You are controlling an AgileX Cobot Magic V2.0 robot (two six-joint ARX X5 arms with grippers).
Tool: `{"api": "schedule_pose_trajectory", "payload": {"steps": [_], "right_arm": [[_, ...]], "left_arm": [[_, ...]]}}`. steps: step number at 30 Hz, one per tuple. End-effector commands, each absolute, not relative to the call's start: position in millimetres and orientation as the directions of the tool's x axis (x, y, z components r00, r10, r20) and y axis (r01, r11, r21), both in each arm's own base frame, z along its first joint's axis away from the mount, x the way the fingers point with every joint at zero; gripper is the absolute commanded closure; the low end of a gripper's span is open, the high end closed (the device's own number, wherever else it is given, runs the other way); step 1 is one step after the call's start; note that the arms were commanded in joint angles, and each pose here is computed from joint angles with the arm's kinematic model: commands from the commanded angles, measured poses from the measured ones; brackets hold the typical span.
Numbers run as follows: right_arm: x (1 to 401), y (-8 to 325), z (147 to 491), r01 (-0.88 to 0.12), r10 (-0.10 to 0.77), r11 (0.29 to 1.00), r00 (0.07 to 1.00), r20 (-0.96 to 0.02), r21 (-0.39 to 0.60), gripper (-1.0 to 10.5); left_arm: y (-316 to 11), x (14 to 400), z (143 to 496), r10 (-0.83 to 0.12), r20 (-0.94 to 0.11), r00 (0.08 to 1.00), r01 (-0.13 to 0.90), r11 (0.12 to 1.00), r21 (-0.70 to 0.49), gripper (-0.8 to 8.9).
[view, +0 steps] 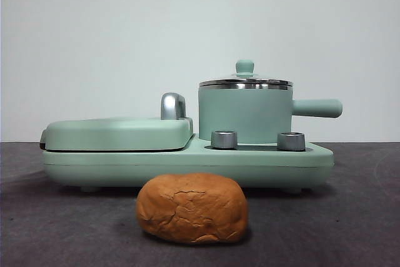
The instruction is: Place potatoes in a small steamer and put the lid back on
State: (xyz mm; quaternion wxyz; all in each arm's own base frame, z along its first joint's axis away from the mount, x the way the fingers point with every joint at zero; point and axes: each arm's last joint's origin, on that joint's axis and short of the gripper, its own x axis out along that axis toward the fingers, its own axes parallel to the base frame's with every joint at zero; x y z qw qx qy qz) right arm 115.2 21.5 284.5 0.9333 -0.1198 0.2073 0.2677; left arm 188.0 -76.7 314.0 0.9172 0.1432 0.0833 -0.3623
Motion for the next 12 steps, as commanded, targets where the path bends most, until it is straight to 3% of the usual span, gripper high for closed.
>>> {"api": "schedule_pose_trajectory", "payload": {"steps": [1,12], "right_arm": [[115.5,21.6,290.4,-0.541,0.449,0.834,0.782,-0.432,-0.111,6.3],[115.4,21.6,290.4,-0.533,0.449,0.841,0.781,-0.433,-0.089,6.3]], "left_arm": [[-92.0,203.5,316.2,-0.653,-0.208,0.728,0.683,0.714,0.151,5.35],[-151.1,259.9,293.1,-0.724,-0.203,0.659,0.741,0.671,0.015,5.35]]}}
